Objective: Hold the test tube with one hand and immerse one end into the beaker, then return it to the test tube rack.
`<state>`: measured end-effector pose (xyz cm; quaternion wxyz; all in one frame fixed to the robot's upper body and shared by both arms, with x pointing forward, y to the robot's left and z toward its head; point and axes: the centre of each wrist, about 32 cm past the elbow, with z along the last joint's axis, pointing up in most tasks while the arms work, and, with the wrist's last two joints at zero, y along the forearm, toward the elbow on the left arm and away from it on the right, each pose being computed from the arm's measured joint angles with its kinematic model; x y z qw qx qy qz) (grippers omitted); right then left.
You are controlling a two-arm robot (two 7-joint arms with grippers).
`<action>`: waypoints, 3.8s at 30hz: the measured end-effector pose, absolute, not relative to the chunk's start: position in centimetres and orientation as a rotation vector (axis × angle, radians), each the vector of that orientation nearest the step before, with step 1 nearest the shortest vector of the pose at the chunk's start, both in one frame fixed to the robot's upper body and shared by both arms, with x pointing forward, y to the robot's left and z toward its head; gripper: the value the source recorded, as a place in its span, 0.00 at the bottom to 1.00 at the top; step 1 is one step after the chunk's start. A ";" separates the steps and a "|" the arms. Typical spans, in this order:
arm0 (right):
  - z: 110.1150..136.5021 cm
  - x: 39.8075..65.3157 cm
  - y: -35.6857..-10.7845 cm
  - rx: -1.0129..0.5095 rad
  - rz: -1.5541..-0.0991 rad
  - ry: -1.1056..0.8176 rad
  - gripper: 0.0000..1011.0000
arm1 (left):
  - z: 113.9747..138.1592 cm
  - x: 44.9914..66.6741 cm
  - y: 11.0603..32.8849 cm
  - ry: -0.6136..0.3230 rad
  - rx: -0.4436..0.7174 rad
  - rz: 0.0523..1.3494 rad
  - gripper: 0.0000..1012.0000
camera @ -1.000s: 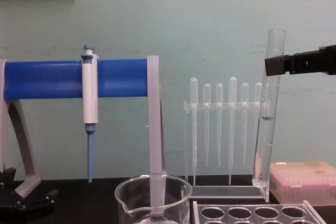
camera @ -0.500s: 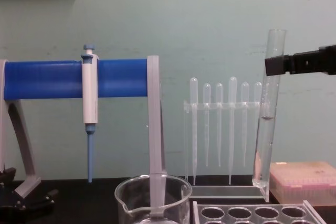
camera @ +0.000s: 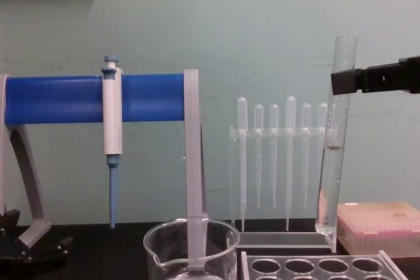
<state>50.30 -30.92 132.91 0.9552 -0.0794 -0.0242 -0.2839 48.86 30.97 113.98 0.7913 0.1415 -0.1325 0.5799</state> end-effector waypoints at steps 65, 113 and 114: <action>132.9 50.3 -30.9 -0.161 -0.576 -0.049 0.22 | 114.0 48.9 31.0 -0.285 0.304 1.248 0.99; 135.7 53.3 -23.3 -0.150 -0.359 -0.106 0.22 | 114.0 48.9 31.0 -0.285 0.304 1.248 0.99; 135.6 53.4 -23.1 -0.153 -0.356 -0.105 0.22 | 114.0 48.9 31.0 -0.285 0.304 1.248 0.99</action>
